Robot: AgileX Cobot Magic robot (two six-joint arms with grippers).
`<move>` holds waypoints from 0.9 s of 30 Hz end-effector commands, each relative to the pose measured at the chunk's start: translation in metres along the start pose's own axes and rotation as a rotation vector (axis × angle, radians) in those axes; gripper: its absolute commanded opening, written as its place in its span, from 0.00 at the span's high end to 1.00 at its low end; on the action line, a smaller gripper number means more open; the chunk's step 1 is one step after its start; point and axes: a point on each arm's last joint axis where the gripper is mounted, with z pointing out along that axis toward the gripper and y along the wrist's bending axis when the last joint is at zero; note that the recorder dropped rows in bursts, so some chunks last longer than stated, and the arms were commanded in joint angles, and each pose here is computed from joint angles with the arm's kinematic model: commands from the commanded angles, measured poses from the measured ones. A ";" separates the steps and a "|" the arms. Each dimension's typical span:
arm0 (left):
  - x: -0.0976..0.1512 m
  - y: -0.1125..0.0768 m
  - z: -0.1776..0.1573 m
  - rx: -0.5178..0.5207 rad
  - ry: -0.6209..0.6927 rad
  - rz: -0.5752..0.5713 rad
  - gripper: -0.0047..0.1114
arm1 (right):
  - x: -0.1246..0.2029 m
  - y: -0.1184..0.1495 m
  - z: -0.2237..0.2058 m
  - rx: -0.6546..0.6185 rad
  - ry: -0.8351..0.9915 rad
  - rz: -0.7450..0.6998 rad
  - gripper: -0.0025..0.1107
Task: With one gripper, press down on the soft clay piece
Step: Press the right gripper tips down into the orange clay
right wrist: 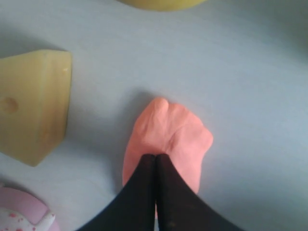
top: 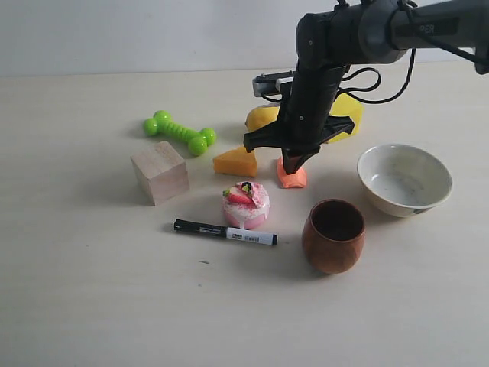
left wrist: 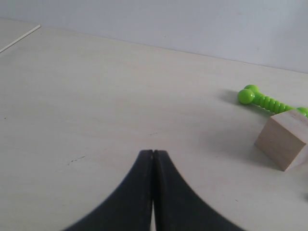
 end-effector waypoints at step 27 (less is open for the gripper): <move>-0.002 0.000 -0.001 0.001 -0.017 -0.004 0.96 | 0.020 -0.003 0.057 -0.021 0.214 0.033 0.98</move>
